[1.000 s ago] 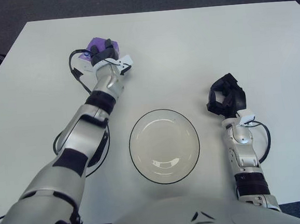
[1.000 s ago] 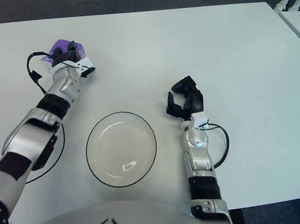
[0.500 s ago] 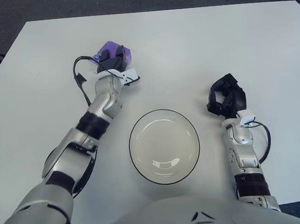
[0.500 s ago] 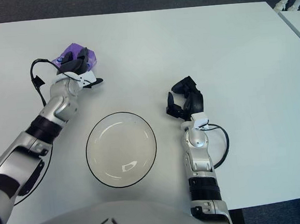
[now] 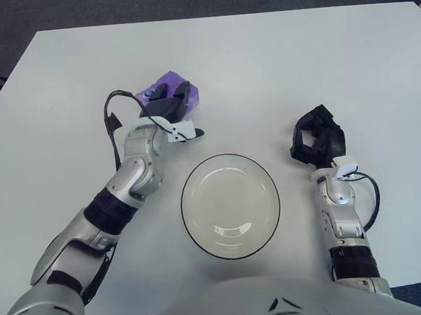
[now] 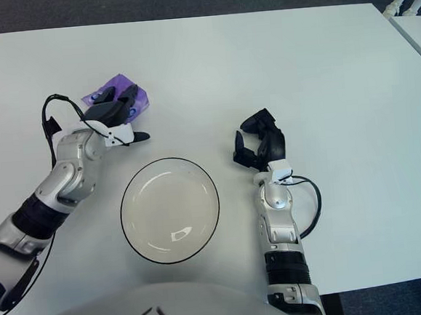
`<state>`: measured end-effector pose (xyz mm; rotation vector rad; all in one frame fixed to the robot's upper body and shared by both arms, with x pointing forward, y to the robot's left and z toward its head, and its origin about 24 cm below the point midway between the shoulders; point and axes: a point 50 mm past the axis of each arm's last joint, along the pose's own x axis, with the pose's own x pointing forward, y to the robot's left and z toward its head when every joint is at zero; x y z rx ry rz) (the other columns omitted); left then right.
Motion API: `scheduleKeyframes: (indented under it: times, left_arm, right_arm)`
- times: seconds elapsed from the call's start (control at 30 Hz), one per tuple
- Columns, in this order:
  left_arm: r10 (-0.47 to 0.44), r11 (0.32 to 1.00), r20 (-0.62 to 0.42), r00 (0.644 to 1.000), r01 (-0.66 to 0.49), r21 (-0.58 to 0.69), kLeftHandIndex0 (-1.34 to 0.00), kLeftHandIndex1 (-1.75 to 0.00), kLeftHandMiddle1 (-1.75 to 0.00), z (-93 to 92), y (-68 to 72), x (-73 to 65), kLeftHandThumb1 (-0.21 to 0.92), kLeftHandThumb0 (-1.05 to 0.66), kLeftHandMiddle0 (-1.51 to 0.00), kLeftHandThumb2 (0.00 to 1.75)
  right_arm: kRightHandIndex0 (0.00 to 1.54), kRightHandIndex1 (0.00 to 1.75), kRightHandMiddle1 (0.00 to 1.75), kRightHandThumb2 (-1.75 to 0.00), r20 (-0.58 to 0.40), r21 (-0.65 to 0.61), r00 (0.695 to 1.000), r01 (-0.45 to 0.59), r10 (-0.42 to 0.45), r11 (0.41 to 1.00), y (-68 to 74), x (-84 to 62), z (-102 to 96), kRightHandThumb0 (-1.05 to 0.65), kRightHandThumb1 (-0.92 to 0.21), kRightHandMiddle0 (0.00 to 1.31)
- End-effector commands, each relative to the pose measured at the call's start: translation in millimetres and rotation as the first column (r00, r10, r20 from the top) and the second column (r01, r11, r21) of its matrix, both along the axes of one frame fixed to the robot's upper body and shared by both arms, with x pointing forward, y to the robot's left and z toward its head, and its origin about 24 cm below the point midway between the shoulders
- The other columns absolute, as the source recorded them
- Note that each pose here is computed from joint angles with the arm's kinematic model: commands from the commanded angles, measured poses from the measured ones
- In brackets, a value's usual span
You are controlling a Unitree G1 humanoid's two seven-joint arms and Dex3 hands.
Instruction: Put the tissue paper into the plate.
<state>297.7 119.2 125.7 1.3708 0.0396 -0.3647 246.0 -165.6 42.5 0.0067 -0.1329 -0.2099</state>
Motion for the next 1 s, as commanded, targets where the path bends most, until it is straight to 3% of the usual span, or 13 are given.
scheduleKeyframes:
  times: [0.0, 0.47, 0.7, 0.97]
  left_arm:
    - [-0.067, 0.996, -0.173, 0.983, 0.075, 0.042, 0.00, 0.00, 0.00, -28.6, -0.3, -22.9, 0.91, -1.05, 0.00, 0.30]
    - [-0.080, 0.996, 0.093, 0.992, 0.075, 0.055, 0.00, 0.00, 0.00, 2.0, -4.5, -39.6, 0.91, -1.03, 0.00, 0.28]
    - [-0.024, 0.999, 0.247, 0.969, 0.018, 0.029, 0.00, 0.00, 0.00, 11.8, -5.6, -46.1, 0.87, -1.00, 0.00, 0.26]
    - [0.024, 0.999, 0.352, 0.936, -0.037, 0.032, 0.00, 0.00, 0.00, 17.0, -6.7, -45.9, 0.83, -1.01, 0.00, 0.24]
  right_arm:
    - [0.89, 1.75, 1.75, -1.11, -0.327, 0.026, 0.945, 0.023, -0.013, 0.999, -1.4, -29.2, -56.4, -0.43, -0.48, 0.48]
    - [0.89, 1.75, 1.75, -1.12, -0.334, 0.037, 0.942, 0.027, -0.013, 0.999, -0.6, -29.1, -56.3, -0.43, -0.48, 0.48]
    - [0.89, 1.75, 1.75, -1.12, -0.338, 0.029, 0.941, 0.029, -0.018, 0.999, 0.3, -28.9, -56.9, -0.43, -0.48, 0.49]
    - [0.90, 1.75, 1.75, -1.14, -0.335, 0.038, 0.942, 0.027, -0.012, 0.999, 0.7, -28.8, -57.0, -0.44, -0.46, 0.50]
